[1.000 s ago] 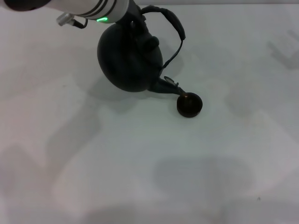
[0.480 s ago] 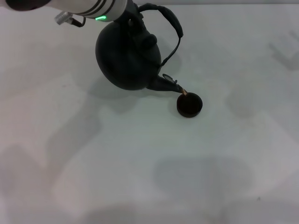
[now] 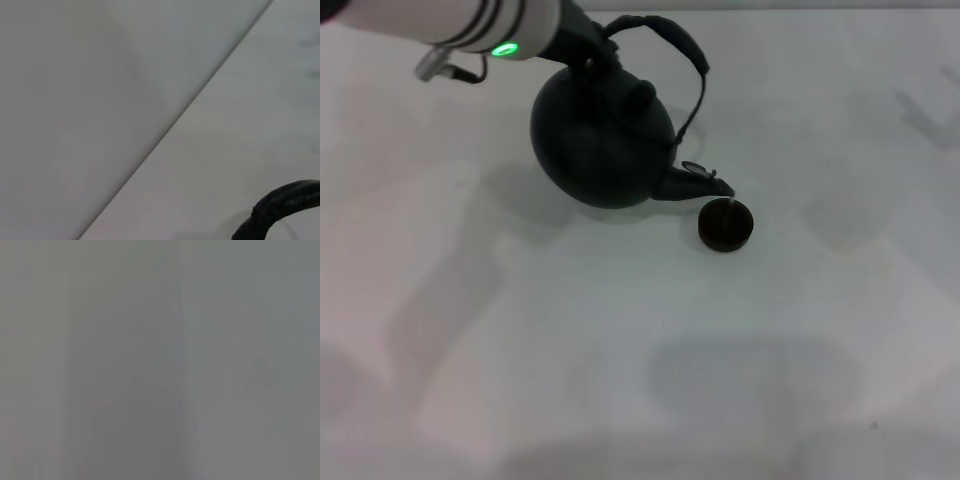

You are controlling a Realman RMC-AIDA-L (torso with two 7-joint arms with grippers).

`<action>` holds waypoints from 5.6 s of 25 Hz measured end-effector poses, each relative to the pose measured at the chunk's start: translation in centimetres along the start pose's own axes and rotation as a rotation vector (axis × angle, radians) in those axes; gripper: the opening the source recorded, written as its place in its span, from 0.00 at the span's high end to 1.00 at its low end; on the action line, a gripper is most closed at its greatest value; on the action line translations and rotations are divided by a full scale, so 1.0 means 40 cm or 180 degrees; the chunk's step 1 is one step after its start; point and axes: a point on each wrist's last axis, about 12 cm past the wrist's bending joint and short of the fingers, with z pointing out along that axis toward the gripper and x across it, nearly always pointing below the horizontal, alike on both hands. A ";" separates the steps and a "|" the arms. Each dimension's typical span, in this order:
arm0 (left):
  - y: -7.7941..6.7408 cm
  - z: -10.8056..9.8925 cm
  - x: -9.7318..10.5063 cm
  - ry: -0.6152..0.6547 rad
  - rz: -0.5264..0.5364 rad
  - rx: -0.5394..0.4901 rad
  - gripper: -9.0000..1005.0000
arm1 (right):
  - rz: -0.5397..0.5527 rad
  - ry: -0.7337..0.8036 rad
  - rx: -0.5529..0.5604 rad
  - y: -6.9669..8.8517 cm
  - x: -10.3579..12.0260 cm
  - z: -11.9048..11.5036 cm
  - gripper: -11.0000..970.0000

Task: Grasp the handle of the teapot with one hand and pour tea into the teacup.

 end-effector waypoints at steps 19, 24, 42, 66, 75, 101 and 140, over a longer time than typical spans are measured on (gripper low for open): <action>0.069 -0.068 0.193 -0.1366 -0.0692 0.0336 0.86 | 0.0155 0.0006 -0.0030 0.000 -0.004 0.002 0.11; 0.084 -0.064 0.315 -0.1729 -0.0995 0.0342 0.86 | 0.0218 0.0020 -0.0049 0.003 -0.002 -0.001 0.11; 0.065 -0.042 0.618 -0.2284 -0.1795 0.0350 0.86 | 0.0341 0.0164 -0.0186 0.011 0.005 0.002 0.11; 0.055 -0.007 0.688 -0.1913 -0.1846 0.0003 0.86 | 0.0378 0.0223 -0.0263 0.020 0.012 0.000 0.11; 0.053 0.006 0.681 -0.1818 -0.1750 0.0058 0.86 | 0.0372 0.0203 -0.0293 0.022 0.009 -0.002 0.11; 0.026 -0.015 0.693 -0.1973 -0.1517 0.0045 0.27 | 0.0227 0.0189 -0.0191 -0.009 -0.016 0.002 0.11; -0.009 -0.266 0.975 -0.2730 -0.2049 -0.2526 0.21 | 0.0139 -0.0136 0.1182 0.155 0.212 -0.152 0.11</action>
